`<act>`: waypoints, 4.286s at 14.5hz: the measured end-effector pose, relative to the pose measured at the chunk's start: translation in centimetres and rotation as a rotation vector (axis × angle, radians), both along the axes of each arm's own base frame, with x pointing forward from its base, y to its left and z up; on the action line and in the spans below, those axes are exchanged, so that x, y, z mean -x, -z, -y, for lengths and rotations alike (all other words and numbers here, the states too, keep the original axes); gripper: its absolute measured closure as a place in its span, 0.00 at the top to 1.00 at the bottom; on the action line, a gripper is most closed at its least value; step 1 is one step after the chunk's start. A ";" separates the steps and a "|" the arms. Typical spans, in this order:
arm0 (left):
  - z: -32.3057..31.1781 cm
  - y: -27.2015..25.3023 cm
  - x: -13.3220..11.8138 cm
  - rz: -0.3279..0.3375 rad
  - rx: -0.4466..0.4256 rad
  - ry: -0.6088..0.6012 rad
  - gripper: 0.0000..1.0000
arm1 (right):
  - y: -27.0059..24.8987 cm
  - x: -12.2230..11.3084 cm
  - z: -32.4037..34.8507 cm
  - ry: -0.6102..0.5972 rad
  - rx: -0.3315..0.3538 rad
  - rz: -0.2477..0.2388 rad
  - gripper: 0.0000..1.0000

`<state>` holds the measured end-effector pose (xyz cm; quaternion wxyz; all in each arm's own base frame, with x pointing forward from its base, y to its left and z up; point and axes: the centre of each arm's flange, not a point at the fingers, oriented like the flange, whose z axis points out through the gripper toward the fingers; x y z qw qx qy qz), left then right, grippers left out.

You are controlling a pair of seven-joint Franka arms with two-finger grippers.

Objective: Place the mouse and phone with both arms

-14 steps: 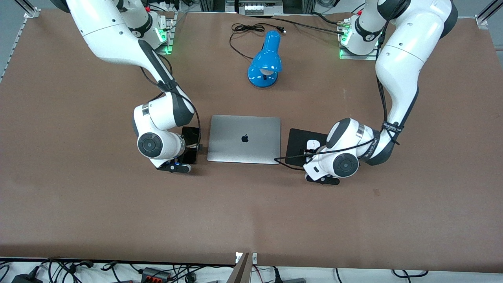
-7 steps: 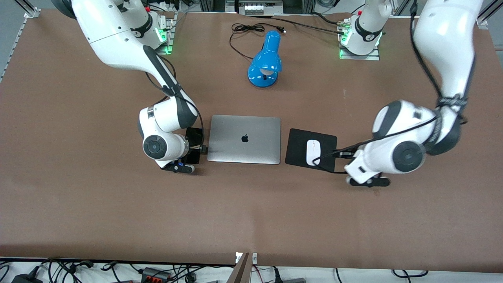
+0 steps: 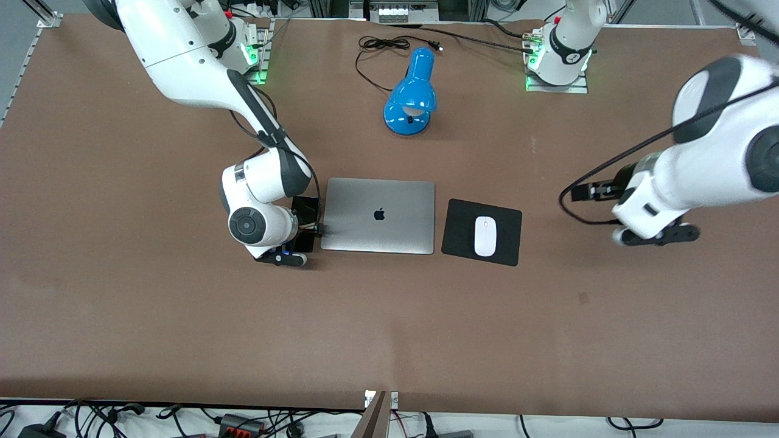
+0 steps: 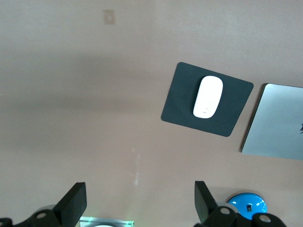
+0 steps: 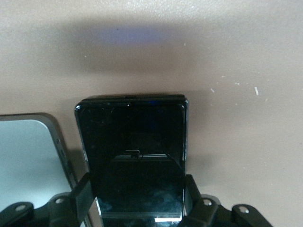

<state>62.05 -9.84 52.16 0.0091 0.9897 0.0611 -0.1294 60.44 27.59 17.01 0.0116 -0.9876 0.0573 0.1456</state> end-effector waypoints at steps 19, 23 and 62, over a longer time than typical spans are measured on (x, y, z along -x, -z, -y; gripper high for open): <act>-3.5 -4.5 2.3 0.136 -0.081 -0.045 1.00 | -12.6 -3.8 2.6 0.044 0.004 0.156 1.00; -3.6 -3.6 3.0 0.127 -0.081 -0.069 1.00 | -20.9 -4.9 4.6 0.033 0.054 0.177 1.00; -7.9 -3.6 4.7 0.152 -0.026 -0.040 1.00 | -40.0 1.6 28.5 -0.084 0.036 0.296 1.00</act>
